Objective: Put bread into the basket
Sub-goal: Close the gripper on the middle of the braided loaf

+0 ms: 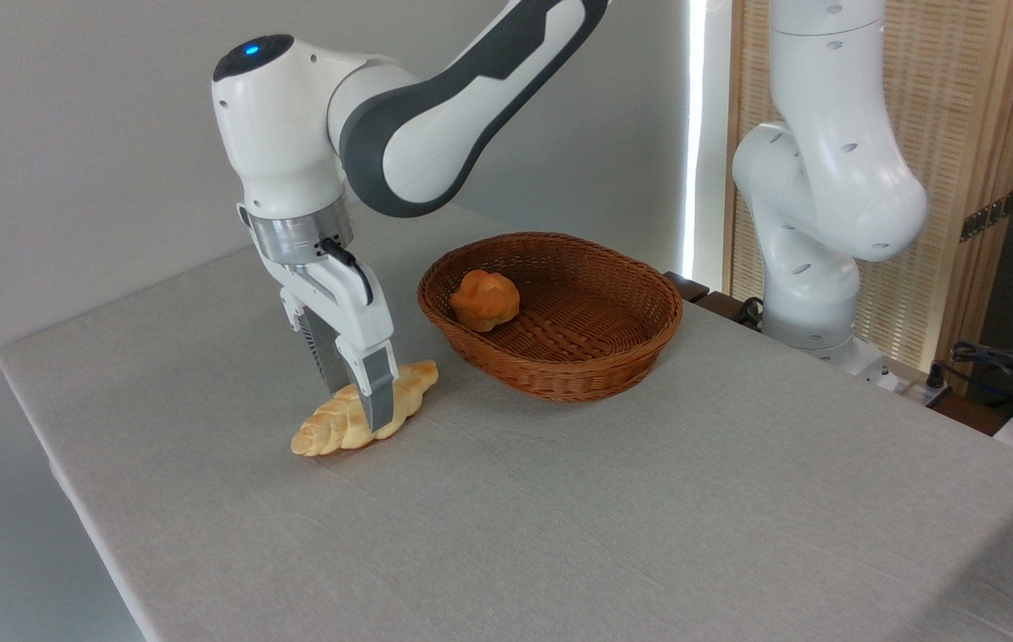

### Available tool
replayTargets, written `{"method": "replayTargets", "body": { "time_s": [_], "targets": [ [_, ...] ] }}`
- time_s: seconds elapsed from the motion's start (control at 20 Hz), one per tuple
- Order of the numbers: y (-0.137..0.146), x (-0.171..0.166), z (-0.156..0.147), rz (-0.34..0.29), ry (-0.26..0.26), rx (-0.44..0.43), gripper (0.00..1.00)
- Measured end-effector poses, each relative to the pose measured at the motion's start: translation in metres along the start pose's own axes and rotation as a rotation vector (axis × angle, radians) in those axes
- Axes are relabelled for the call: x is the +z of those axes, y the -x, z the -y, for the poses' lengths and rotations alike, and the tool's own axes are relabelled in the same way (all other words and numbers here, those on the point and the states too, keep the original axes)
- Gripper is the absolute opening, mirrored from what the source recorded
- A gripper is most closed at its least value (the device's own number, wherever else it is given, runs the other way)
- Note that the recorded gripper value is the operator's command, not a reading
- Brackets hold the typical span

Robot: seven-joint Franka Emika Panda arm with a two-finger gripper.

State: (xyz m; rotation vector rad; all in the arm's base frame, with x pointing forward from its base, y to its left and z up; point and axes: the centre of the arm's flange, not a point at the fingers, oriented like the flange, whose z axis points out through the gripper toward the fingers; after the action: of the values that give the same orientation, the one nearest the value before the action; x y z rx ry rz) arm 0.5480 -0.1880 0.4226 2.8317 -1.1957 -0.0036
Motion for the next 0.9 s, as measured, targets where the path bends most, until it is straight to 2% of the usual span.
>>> {"method": "replayTargets", "body": {
  "time_s": [0.3,0.35,0.45,0.55,0.9],
  "targets": [
    [-0.0040,0.0049,-0.0054,0.004,0.003,0.011,0.98],
    [-0.0042,0.0050,-0.0057,0.004,0.003,0.012,0.91],
    [-0.0044,0.0052,-0.0060,0.005,0.003,0.014,0.67],
    [-0.0044,0.0055,-0.0061,0.006,0.002,0.016,0.55],
    [-0.0040,0.0058,-0.0057,0.008,0.001,0.016,0.54]
  ]
}}
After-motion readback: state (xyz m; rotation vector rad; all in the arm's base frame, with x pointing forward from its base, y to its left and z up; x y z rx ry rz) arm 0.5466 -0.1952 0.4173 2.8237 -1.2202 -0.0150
